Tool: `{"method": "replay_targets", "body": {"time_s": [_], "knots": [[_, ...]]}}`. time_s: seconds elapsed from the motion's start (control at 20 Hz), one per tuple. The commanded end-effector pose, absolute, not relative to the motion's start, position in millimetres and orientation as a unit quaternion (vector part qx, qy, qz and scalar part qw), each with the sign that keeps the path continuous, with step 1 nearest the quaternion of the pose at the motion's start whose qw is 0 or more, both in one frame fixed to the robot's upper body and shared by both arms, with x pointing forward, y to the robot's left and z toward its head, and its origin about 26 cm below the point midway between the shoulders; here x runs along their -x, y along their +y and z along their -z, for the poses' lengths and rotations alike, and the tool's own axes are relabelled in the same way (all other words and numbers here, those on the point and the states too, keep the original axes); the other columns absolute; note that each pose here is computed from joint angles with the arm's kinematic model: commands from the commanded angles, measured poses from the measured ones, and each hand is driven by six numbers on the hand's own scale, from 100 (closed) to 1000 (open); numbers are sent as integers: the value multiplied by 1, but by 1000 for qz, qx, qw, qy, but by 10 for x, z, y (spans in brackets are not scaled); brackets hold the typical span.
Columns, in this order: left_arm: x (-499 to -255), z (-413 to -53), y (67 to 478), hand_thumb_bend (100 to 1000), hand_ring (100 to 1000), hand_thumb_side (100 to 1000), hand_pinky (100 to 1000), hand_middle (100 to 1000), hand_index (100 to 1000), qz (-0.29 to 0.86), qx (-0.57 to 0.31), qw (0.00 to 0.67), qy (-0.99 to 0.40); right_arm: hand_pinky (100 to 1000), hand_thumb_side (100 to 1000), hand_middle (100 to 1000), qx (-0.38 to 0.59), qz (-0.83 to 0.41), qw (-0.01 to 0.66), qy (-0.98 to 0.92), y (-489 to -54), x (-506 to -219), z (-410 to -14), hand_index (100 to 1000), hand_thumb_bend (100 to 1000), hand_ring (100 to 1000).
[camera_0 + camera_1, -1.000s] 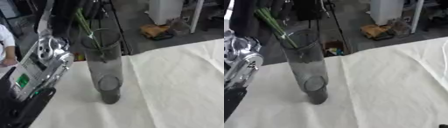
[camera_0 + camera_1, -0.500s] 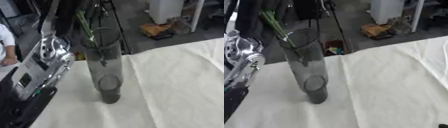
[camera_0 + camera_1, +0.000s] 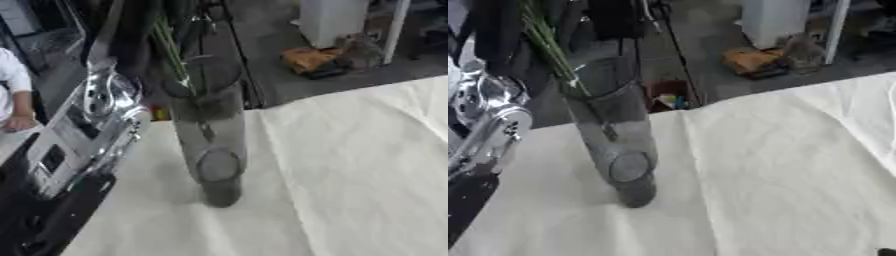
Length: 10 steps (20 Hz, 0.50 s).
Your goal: Arrange flowers into the vase.
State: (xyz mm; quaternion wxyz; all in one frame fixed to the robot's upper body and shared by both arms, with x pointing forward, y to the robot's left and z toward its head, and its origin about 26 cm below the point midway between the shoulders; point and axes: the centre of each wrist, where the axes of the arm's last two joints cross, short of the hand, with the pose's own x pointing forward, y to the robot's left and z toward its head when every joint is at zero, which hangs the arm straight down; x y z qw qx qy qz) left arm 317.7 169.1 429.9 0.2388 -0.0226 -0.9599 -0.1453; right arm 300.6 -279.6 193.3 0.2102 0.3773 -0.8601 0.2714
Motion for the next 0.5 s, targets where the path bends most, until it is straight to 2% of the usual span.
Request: {"method": "replay_targets", "body": {"time_s": [0.05,0.1,0.15,0.35,0.5], "knots": [[-3108,-4390,1748,100,100,782,100,120,374,156,9,227,-961,843,884,540,-374,-278,205,-860,-2789,-2995,-1978,902,100,968],[-3107,-4392,1751,100,100,786,100,131,389,158,7,228,-961,843,887,539,-374,-279,206,-860,-2788,-2996,-1978,902,100,969],[-3105,-4391,1753,100,113,790,100,180,447,160,6,228,-960,844,887,539,-374,-279,206,-860,-2787,-2996,-1978,902,100,969],[-3099,-4387,1757,100,191,796,100,248,507,165,5,228,-960,844,886,538,-373,-279,207,-860,-2783,-2997,-1977,903,100,970],[-3086,-4391,1757,100,254,793,142,293,583,168,13,223,-960,845,886,538,-372,-280,208,-860,-2781,-2997,-1976,903,100,970]]}}
